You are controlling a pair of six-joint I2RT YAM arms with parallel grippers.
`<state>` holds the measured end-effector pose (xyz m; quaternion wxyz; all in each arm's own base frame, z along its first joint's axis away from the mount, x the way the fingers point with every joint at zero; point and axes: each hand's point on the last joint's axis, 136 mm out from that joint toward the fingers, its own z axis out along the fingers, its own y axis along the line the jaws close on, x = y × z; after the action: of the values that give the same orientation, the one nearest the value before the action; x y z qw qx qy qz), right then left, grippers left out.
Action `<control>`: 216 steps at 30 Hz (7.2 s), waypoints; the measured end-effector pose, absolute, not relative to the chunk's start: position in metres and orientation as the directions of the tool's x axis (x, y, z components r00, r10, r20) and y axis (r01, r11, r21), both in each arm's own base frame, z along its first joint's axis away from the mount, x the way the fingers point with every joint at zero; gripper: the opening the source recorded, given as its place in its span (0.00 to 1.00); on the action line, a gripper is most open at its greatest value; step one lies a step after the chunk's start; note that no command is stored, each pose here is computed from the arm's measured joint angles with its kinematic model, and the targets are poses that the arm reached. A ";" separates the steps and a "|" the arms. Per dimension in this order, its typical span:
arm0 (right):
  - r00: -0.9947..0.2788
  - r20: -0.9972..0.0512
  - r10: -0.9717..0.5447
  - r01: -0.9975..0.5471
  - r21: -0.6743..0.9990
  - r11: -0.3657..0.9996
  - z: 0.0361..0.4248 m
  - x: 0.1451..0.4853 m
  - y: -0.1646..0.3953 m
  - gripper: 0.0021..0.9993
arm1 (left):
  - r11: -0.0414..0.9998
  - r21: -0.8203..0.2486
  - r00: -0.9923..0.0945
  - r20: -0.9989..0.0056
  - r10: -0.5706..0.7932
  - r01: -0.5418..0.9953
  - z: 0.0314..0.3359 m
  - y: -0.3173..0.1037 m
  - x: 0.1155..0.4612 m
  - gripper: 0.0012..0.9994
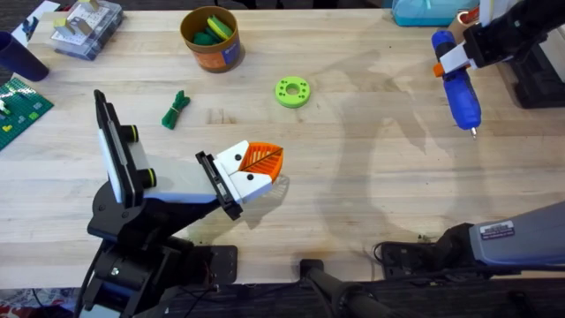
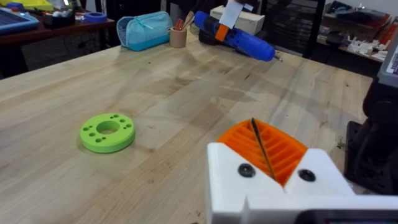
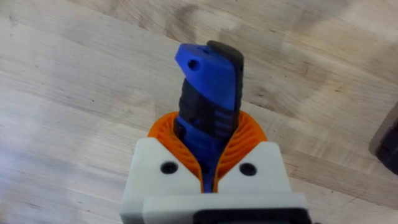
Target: Pick up the gripper from the table and insert it into the empty holder that is missing its gripper. Then pick up a screw, insert it into the mounting hole, and use the screwdriver to tighten it. Finally, clean up the table by picking up the vegetable and placing it into the bucket.
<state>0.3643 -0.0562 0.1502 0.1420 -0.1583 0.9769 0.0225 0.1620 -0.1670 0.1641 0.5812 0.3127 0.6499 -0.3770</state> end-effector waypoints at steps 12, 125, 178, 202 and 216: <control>-0.905 -0.305 -0.297 -0.333 0.073 0.940 0.147 0.365 -0.043 0.06 | 0.520 -0.134 -0.138 -0.990 -0.030 0.844 0.162 -0.167 0.162 0.01; 0.066 -0.969 0.238 -0.974 -0.011 0.227 0.363 0.192 0.321 0.06 | 0.532 -0.133 -0.137 -0.990 -0.031 0.836 0.162 -0.166 0.164 0.01; -0.012 -0.981 0.196 -0.982 0.048 0.183 0.337 0.190 0.342 0.06 | 0.532 -0.133 -0.138 -0.990 -0.031 0.836 0.162 -0.166 0.164 0.01; 0.019 -0.957 0.291 -0.988 0.026 0.149 0.398 0.191 0.342 0.06 | 0.532 -0.132 -0.137 -0.990 -0.031 0.836 0.162 -0.166 0.164 0.01; -0.041 -0.981 0.192 -0.912 0.115 0.393 0.367 0.280 0.287 0.06 | 0.532 -0.132 -0.137 -0.990 -0.031 0.836 0.162 -0.166 0.164 0.01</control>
<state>0.2800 0.2867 0.3675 0.6144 -0.3191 0.5647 0.4493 0.1638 -0.1657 0.1624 0.5807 0.3073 0.6549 -0.3733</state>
